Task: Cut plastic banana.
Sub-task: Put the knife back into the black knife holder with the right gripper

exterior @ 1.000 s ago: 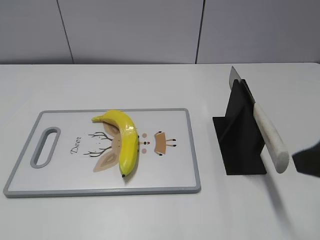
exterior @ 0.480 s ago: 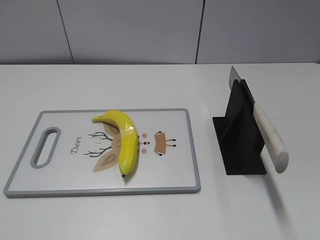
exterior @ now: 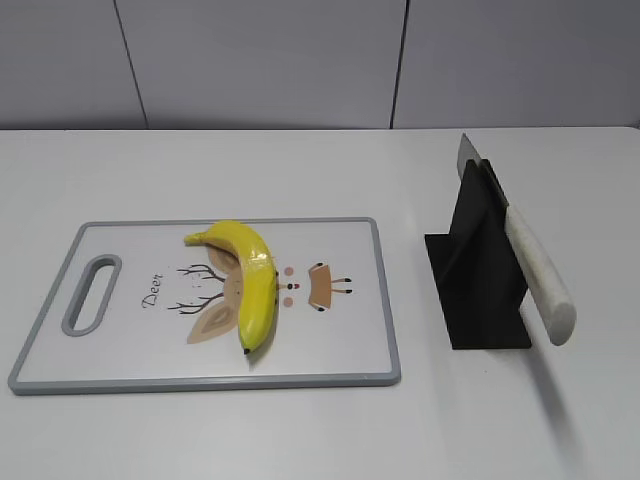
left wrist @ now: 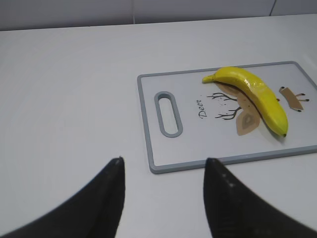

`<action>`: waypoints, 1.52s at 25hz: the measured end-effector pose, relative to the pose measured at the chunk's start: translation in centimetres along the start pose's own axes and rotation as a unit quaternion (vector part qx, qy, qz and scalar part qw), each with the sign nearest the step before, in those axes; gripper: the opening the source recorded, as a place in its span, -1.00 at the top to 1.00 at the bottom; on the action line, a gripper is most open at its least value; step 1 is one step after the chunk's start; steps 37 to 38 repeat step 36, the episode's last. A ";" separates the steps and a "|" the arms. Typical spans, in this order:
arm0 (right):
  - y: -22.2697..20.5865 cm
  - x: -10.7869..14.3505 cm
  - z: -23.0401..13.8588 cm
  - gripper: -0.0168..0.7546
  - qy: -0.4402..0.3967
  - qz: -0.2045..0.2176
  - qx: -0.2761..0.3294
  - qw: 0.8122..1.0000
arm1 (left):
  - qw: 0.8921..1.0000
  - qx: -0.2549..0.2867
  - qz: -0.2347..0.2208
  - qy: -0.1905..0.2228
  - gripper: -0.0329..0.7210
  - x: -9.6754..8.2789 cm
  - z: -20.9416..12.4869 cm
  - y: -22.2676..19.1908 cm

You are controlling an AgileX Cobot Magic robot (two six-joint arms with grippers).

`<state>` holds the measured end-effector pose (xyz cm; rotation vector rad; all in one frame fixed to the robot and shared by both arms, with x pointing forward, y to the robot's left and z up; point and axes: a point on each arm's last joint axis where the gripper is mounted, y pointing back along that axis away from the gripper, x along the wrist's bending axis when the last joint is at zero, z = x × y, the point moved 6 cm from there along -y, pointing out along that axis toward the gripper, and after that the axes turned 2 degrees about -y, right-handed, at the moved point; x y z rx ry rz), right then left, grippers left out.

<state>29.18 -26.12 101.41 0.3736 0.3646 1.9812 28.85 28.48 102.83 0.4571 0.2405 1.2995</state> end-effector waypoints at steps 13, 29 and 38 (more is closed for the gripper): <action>0.0 -0.4 0.1 -0.55 -0.024 -0.037 -0.007 0.999 | 1.000 0.000 -0.001 0.001 -0.29 0.0 0.0 0.0; 0.0 -1.8 0.4 -0.55 -0.082 -0.141 -0.025 0.986 | 0.999 0.004 0.043 0.025 -0.21 0.5 0.0 0.0; -0.1 -1.7 0.5 -0.55 -0.084 -0.138 -0.027 0.986 | 0.998 0.004 0.048 0.028 -0.19 0.5 0.0 0.0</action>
